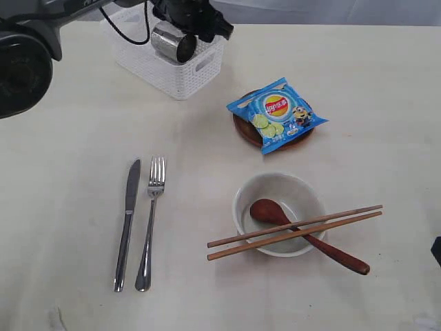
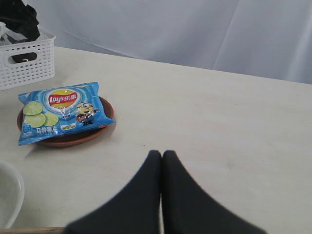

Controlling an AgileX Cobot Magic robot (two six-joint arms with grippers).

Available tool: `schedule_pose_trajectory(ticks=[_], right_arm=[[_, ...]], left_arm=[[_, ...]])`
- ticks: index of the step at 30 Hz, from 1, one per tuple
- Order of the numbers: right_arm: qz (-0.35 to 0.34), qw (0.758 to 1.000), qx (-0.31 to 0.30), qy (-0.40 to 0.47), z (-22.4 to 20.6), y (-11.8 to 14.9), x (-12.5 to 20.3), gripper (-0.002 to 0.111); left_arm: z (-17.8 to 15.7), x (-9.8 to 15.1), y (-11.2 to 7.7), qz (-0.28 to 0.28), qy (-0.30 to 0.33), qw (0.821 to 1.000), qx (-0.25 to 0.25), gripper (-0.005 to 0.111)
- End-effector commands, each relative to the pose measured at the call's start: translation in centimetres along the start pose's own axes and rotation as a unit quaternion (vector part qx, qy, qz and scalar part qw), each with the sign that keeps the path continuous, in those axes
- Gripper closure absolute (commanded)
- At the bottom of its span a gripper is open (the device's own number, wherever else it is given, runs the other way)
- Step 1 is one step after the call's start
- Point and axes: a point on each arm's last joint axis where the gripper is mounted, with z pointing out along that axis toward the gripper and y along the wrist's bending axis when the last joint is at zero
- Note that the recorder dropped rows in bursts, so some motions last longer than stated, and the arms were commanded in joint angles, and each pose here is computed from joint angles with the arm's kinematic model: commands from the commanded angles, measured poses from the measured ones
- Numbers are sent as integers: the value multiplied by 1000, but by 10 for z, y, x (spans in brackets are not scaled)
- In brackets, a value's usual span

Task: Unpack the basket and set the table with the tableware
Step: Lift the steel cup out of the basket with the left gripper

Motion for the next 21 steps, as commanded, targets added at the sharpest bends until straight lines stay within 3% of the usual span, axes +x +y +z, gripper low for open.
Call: schedule_pose_trajectory(ticks=[1,7,13,16,21], right_arm=[[-2,1000,4,-4,0,0,0,109],[-2,1000,4,-4,0,0,0,109],[-2,1000,4,-4,0,0,0,109],[-2,1000,4,-4,0,0,0,109],[-2,1000,4,-4,0,0,0,109]], left_arm=[[4,5,23,-29,27,999,-15,38],[18,7,50,-127,19,991,46,29],[20,0,63,-55,-32,998,16,17],[21,-5,61,-56,-63,996,22,17],[27,-2,59,-60,-61,996,26,17]])
